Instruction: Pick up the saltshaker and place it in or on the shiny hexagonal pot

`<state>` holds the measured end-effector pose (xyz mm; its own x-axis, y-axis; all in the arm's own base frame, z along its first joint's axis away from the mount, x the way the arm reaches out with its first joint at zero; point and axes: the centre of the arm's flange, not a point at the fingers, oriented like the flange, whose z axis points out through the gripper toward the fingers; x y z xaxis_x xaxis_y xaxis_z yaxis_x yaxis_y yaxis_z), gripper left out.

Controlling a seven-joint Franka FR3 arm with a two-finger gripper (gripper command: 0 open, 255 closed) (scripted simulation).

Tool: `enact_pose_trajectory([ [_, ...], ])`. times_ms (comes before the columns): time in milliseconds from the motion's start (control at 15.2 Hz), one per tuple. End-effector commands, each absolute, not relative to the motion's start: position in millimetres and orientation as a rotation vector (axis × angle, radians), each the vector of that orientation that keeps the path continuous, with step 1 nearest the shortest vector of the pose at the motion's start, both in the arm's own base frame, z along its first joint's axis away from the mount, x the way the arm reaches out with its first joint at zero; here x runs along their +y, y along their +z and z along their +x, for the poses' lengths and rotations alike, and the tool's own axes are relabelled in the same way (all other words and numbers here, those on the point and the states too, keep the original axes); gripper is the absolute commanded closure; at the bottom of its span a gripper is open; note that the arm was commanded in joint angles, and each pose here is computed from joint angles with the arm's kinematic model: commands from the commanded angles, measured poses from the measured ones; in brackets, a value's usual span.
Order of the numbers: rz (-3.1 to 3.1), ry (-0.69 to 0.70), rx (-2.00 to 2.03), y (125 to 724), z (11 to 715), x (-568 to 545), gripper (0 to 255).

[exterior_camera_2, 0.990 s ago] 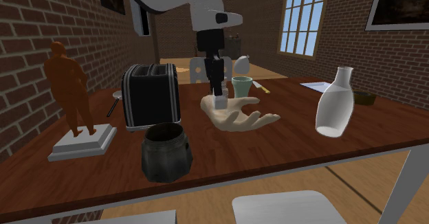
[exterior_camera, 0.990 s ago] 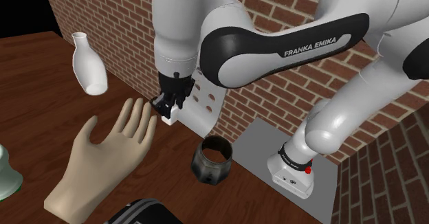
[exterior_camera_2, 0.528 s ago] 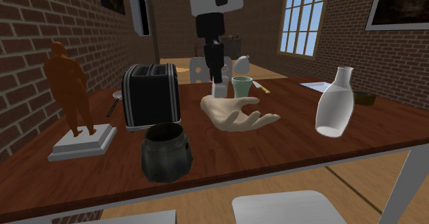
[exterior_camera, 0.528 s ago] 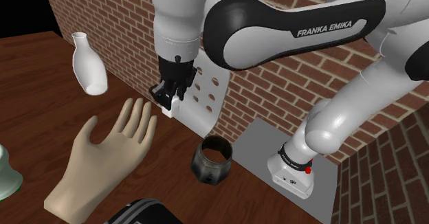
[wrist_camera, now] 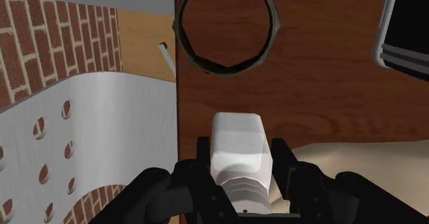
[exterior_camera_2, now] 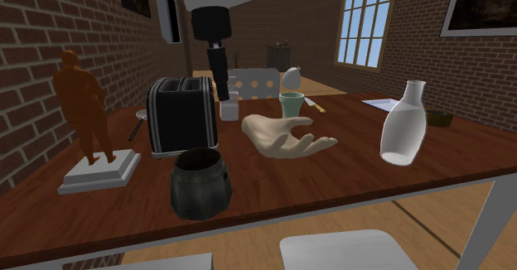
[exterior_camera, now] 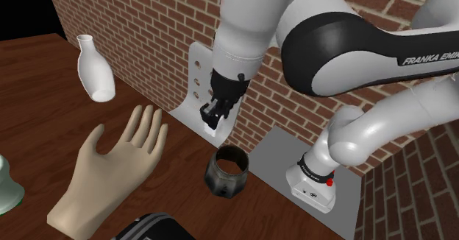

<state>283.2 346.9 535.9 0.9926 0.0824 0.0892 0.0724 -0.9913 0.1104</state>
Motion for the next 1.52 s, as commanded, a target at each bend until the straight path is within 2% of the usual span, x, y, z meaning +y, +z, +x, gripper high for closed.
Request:
enact_pose_trajectory([
  [0,3.030,0.141,0.117,538.7,258.5,337.6,255],
  [264,3.030,0.141,0.117,543.2,205.5,319.3,255],
  [1452,3.030,0.141,0.117,459.1,205.5,319.2,255],
])
